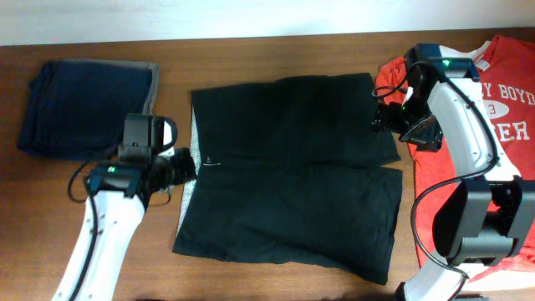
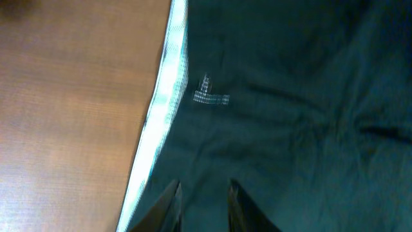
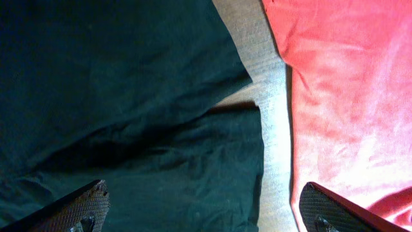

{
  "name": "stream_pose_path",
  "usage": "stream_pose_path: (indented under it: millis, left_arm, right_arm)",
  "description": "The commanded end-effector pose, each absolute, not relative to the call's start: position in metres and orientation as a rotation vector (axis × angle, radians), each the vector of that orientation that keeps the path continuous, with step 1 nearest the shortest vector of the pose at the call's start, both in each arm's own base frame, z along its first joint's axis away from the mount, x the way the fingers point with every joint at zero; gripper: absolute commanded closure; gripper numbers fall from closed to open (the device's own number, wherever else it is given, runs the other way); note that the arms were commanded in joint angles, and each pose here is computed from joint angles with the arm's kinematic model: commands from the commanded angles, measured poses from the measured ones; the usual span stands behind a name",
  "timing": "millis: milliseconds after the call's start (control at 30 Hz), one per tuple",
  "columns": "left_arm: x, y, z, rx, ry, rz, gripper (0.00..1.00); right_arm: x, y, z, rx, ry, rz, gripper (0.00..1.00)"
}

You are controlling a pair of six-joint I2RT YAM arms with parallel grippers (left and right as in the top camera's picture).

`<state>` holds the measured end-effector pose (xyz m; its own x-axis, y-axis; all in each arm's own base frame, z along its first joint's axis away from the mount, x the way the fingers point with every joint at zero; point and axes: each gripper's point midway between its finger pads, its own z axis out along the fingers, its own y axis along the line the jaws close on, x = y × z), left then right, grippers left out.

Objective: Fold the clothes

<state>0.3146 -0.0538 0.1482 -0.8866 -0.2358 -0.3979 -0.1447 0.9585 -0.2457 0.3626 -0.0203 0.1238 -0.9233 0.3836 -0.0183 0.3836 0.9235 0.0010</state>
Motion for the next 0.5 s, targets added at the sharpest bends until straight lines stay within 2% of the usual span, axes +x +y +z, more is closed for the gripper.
stream_pose_path:
  millis: [0,67,233,467]
  left_arm:
    - [0.348,-0.066,0.112,-0.141,2.704,-0.323,0.91]
    - [0.36,-0.078,0.091,-0.074,2.723,-0.39,1.0]
    - [0.382,-0.093,0.037,-0.027,2.763,-0.399,1.0]
    - [0.379,-0.101,-0.008,-0.008,2.845,-0.387,1.0]
  right_arm:
    - [0.365,-0.022,0.127,0.624,3.051,0.0,0.02]
    - [0.365,-0.022,0.127,0.624,3.051,0.001,0.02]
    - [0.365,-0.022,0.127,0.624,3.051,0.0,0.02]
    - [0.365,-0.022,0.127,0.624,3.051,0.0,0.02]
